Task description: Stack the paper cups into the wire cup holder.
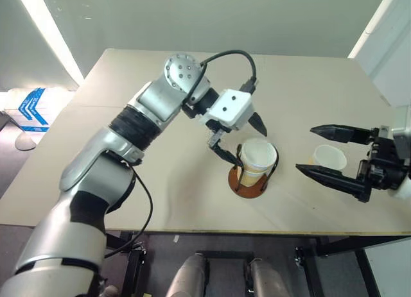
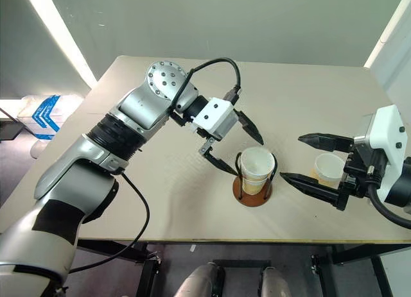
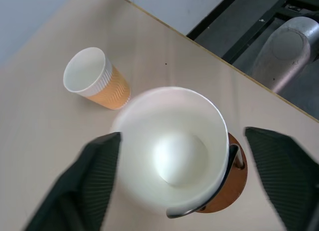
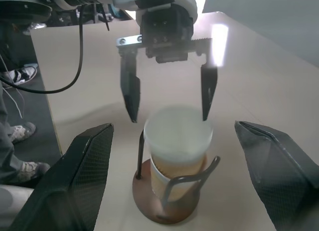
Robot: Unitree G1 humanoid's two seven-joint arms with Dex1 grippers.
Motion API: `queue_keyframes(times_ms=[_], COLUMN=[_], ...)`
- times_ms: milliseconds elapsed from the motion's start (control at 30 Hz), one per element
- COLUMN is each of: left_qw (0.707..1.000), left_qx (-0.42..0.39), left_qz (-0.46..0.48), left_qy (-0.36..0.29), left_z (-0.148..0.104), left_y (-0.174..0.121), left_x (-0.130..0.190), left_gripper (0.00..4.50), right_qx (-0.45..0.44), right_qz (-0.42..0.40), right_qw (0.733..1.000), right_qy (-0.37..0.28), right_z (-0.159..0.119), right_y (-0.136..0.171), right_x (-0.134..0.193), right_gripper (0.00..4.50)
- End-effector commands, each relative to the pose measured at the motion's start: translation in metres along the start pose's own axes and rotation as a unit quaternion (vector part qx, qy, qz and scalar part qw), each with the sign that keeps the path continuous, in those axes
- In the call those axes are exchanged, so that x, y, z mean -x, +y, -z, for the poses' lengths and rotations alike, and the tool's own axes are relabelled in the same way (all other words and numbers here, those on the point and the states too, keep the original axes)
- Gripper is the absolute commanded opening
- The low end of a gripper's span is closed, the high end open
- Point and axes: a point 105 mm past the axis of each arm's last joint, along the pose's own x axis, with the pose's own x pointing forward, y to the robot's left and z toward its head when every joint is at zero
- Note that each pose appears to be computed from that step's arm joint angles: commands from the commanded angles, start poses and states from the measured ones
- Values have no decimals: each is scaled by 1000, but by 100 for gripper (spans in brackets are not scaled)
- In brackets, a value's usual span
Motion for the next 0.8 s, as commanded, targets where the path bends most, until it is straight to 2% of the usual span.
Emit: queue_keyframes(times_ms=[33, 133, 233, 333, 433, 600, 700, 800], left_qw=[1000, 1000, 999, 991, 975, 952, 934, 925], left_qx=[-27, -22, -15, 0, 42, 106, 154, 177], left_qz=[6, 5, -18, -105, -183, -251, -292, -312], left_qy=[-8, -17, -34, -85, -118, -138, -134, -122], left_z=[-15, -15, -17, -25, -19, -4, 13, 21], left_y=[3, 3, 9, 26, 32, 20, 4, -7], left_x=[8, 5, 9, 25, 46, 64, 74, 76], left_gripper=[446, 446, 446, 446, 446, 446, 446, 446], right_qx=[23, 23, 29, 40, 49, 71, 98, 118], right_qz=[5, 6, 39, 100, 108, 103, 76, 41], right_qw=[1000, 1000, 999, 989, 981, 966, 954, 945], right_qy=[-10, -8, 21, 103, 155, 228, 273, 301], right_z=[-10, -10, -1, 25, 41, 60, 72, 82], right_y=[-1, -2, -13, -36, -45, -58, -64, -67], right_x=[2, 2, 3, 7, 11, 22, 24, 26], right_gripper=[412, 412, 412, 412, 412, 412, 412, 412])
